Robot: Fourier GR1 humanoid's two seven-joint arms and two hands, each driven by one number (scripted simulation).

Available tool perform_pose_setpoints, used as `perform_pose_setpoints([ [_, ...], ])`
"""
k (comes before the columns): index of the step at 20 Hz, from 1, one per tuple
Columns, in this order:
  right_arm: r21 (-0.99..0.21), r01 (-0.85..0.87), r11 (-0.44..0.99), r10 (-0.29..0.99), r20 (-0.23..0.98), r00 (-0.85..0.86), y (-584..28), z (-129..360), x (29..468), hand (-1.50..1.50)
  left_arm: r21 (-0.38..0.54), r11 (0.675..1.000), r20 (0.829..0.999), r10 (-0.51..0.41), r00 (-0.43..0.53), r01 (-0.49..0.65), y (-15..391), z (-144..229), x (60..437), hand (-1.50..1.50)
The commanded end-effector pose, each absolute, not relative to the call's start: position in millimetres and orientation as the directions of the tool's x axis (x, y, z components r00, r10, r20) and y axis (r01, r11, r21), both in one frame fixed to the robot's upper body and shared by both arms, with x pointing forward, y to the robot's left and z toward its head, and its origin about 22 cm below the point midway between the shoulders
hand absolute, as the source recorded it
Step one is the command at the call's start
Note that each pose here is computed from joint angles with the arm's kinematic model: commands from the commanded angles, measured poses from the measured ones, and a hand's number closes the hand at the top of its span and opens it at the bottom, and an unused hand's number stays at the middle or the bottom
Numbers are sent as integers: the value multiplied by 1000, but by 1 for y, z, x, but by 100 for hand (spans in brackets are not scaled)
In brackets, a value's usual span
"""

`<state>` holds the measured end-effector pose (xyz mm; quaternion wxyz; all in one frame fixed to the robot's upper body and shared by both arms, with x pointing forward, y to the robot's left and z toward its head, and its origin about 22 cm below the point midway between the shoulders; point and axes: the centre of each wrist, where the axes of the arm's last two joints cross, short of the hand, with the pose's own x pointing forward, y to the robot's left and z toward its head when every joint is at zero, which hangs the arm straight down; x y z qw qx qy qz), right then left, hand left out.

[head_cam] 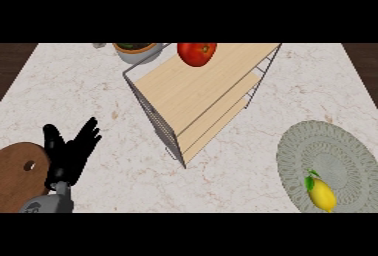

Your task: Pick the tomato from the placemat and place it in the tiered shelf

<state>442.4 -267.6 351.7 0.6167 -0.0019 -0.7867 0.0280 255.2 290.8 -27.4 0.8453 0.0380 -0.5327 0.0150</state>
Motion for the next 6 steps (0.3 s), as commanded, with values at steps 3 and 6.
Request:
perform_pose_setpoints([
  [3,-17,-49,999,6,975,-224,-342,344,439,-150,45,998,899,-17,438,-54,281,-34,254,0],
  [6,-22,-65,998,6,971,-239,-356,347,438,-150,63,997,895,-36,445,-47,283,-29,250,0],
])
